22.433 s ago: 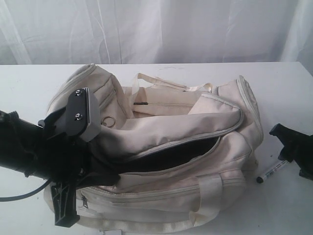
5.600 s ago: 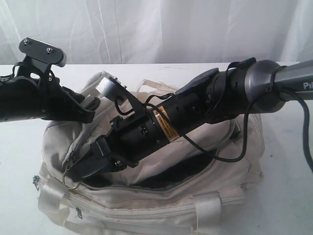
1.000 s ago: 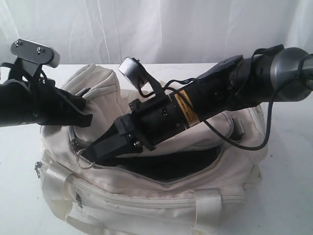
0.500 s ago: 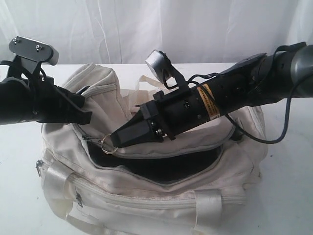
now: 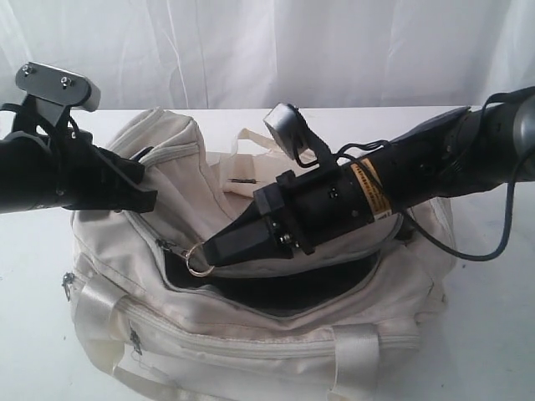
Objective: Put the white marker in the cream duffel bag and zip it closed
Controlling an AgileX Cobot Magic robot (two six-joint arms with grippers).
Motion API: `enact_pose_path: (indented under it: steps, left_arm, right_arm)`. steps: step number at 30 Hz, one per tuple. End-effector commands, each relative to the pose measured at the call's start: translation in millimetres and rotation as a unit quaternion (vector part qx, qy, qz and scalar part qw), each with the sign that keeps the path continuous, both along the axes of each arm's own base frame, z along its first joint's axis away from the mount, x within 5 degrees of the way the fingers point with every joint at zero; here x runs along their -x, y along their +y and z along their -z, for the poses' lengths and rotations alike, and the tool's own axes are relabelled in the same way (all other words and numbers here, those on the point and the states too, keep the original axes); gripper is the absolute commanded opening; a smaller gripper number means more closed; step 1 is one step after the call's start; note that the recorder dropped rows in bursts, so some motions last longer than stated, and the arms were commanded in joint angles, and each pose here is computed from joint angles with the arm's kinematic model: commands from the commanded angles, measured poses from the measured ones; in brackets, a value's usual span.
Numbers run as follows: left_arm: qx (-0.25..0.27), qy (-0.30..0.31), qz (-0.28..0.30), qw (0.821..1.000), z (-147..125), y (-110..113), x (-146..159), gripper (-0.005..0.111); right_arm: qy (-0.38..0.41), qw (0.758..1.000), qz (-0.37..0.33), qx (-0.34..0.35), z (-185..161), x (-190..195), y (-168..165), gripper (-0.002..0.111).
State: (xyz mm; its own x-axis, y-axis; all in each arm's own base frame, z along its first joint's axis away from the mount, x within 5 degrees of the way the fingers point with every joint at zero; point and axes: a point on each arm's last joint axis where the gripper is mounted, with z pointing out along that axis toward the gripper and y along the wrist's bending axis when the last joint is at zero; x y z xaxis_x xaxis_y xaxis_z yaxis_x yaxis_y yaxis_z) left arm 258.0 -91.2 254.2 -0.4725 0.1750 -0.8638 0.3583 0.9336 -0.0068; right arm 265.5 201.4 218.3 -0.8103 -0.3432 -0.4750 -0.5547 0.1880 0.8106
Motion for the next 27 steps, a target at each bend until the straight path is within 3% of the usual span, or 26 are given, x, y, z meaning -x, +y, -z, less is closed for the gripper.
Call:
enact_pose_path:
  steps: [1,10,27]
  left_arm:
    - [0.005,-0.003,-0.015,1.0,-2,2,-2,0.0]
    - [0.005,-0.003,-0.015,1.0,-2,2,-2,0.0]
    - [0.005,-0.003,-0.015,1.0,-2,2,-2,0.0]
  right_arm:
    - [-0.021,1.0,-0.004,-0.009,-17,7,-5,0.0]
    - [-0.045,0.999,-0.003,-0.02,-37,25,-12,0.0]
    - [-0.054,0.998,-0.003,-0.023,-45,41,-19,0.0]
